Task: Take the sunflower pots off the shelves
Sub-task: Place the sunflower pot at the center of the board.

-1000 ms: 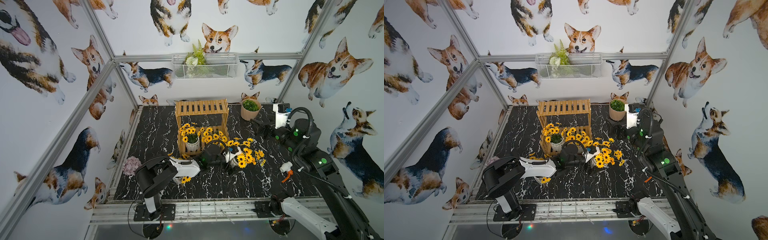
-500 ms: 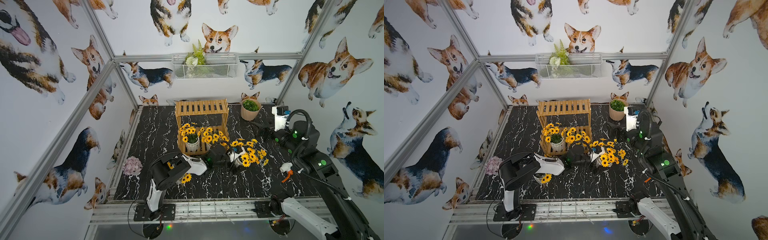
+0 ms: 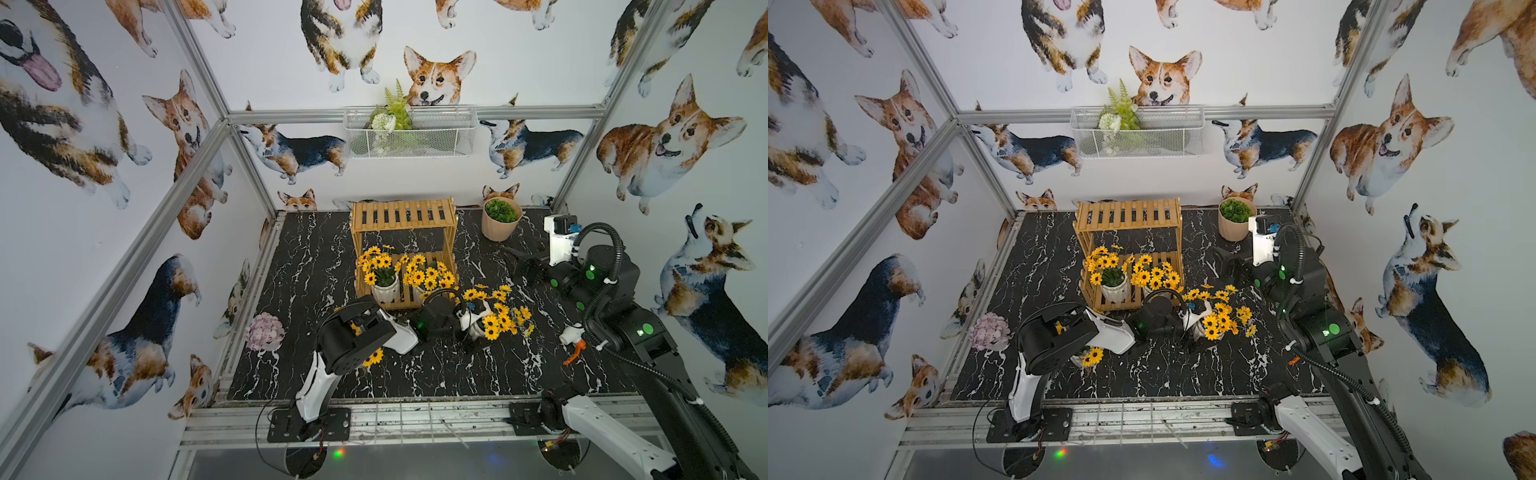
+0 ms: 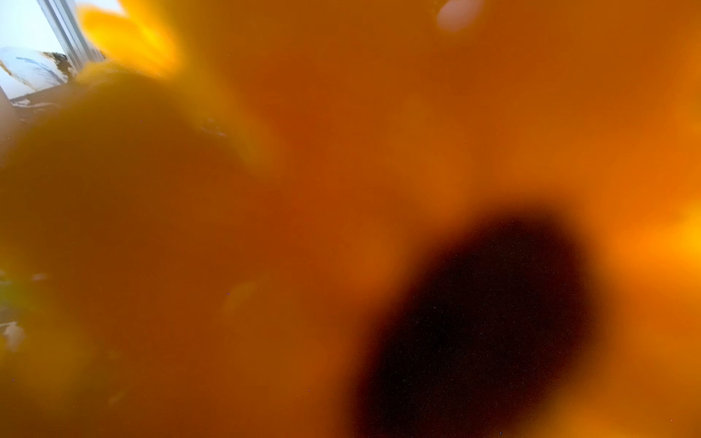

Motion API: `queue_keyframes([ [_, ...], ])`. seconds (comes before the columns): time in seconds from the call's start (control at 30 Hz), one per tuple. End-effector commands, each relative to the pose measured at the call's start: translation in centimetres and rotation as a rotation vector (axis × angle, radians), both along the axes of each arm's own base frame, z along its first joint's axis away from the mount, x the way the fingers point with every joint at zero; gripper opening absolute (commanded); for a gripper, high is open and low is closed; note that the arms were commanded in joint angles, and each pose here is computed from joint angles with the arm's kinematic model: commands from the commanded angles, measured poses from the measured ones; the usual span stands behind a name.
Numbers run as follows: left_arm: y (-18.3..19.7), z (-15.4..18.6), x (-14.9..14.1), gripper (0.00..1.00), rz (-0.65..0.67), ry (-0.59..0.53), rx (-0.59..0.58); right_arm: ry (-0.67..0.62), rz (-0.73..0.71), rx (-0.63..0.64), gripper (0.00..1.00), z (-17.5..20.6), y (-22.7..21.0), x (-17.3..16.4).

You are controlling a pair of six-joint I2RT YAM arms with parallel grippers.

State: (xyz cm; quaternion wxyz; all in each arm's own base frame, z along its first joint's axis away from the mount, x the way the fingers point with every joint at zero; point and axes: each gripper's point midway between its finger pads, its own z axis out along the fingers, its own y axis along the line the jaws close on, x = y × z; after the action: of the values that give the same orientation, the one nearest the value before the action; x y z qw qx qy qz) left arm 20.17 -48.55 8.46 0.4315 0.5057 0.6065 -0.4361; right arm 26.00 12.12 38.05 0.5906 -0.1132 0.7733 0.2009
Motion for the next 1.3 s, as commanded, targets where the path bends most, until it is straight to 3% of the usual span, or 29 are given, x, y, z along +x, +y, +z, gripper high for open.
queue_keyframes([
  [0.0,-0.8,2.2,0.6,0.0,0.011,-0.069,-0.093,0.01,-0.002,0.004,1.0,-0.2,0.0,0.0],
  [0.57,-0.3,-0.7,0.8,0.01,0.028,-0.06,-0.039,0.009,-0.004,-0.005,1.0,-0.3,-0.1,0.0],
  [0.9,0.1,-1.7,0.6,0.31,0.024,-0.058,-0.01,0.013,-0.005,-0.006,1.0,-0.6,0.0,0.2],
  [1.27,0.2,-2.3,0.4,0.48,0.017,-0.065,0.007,0.015,-0.006,-0.013,1.0,-0.9,0.0,0.3],
])
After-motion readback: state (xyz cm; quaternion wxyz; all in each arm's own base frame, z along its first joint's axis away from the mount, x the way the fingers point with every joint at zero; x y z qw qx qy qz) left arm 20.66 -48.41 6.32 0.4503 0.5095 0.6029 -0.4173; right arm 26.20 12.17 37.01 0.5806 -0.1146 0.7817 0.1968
